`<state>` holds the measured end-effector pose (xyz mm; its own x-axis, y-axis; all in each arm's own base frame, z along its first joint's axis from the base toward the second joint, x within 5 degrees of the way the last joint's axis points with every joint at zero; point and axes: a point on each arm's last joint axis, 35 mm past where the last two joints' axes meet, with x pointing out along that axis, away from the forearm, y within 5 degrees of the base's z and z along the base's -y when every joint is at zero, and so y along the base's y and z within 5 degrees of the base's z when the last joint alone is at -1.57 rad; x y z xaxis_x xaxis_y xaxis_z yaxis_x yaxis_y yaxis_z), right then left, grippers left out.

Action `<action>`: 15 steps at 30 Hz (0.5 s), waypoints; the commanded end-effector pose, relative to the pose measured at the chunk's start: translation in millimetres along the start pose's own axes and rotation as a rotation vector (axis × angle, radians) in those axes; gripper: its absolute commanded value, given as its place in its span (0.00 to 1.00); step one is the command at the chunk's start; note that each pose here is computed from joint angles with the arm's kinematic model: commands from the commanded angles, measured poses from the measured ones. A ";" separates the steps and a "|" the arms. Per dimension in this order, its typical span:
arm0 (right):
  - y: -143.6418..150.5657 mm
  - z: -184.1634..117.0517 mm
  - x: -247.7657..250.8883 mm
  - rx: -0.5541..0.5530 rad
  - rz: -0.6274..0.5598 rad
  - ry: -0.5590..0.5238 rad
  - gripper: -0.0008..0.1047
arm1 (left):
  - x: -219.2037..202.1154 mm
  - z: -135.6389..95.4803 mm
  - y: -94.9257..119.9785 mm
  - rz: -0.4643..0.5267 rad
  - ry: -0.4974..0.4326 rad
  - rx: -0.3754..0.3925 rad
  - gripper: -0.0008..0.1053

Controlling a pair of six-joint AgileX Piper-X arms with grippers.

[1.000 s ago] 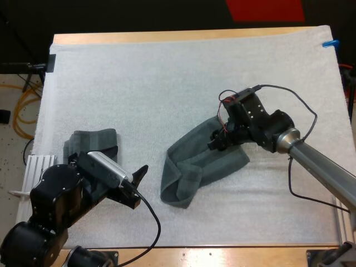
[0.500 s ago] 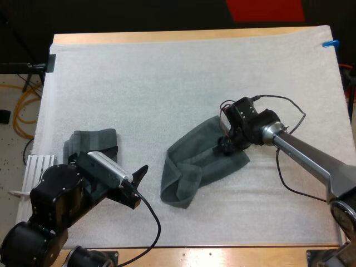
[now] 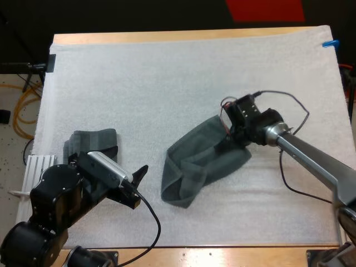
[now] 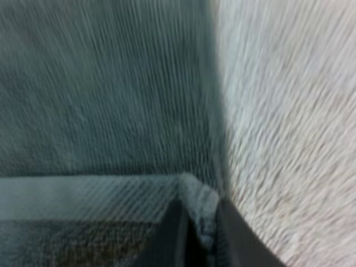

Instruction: Pick towel from pile fold and stack

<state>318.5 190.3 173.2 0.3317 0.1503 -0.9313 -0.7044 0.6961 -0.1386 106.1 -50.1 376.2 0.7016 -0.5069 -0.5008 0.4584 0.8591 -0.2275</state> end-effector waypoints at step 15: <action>-70.0 61.2 -170.8 0.169 -0.546 -0.526 0.01 | -0.8 1.5 -1.0 -0.010 -0.003 -0.004 0.69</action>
<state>350.5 160.9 356.8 0.8803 0.0503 -0.4717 -0.2782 0.8602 -0.4274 106.1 -50.1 376.2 0.7016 -0.5069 -0.5008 0.4584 0.8591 -0.2275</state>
